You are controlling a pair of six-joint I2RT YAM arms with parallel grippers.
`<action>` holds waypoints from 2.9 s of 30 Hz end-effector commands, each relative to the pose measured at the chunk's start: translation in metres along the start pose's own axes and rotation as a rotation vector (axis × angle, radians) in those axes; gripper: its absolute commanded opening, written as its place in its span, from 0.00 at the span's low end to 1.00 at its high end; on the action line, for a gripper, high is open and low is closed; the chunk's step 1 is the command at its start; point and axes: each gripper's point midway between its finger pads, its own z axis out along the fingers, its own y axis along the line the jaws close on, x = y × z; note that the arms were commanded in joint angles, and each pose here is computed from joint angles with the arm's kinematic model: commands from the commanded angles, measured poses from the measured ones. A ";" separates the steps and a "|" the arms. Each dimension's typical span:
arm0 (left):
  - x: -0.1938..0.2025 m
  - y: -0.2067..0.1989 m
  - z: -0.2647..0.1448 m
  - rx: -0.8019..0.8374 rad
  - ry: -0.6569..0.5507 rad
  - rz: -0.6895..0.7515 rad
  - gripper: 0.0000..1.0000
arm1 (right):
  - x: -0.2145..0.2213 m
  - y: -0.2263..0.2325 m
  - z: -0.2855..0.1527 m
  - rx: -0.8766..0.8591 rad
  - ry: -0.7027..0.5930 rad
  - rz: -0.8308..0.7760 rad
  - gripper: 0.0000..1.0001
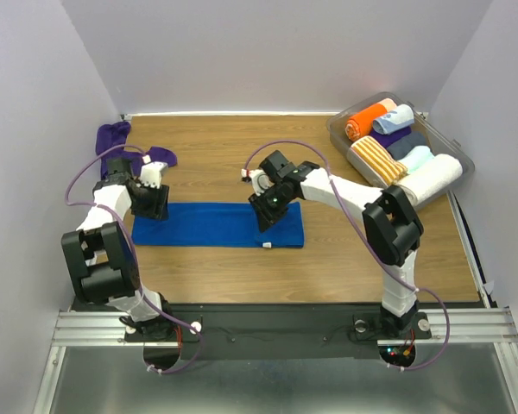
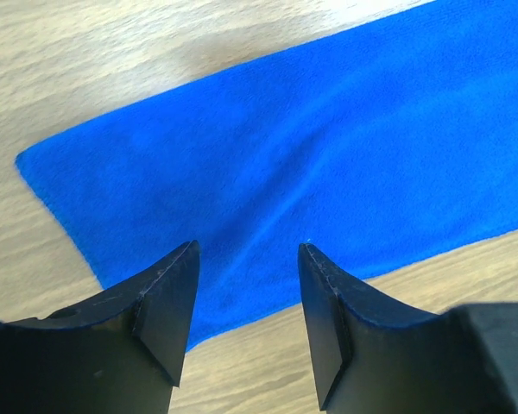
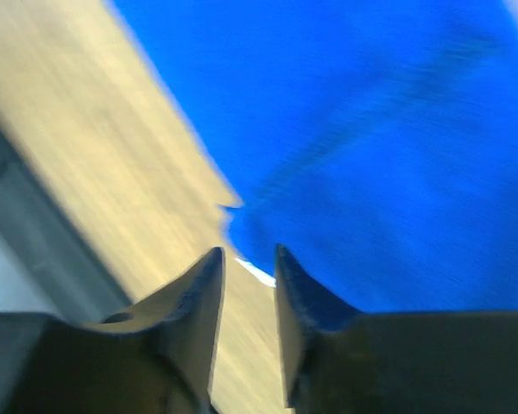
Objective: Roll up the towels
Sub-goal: Fold the towel
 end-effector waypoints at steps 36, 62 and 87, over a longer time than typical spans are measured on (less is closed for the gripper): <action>-0.274 -0.162 0.118 0.339 -0.293 0.265 0.68 | 0.045 0.005 -0.068 -0.021 -0.088 0.194 0.23; -0.165 -0.135 -0.017 0.278 -0.313 0.330 0.74 | 0.093 0.048 0.000 -0.335 0.061 0.384 0.26; -0.146 -0.215 0.141 0.282 -0.062 0.223 0.45 | 0.011 -0.047 -0.116 -0.084 -0.371 0.381 0.26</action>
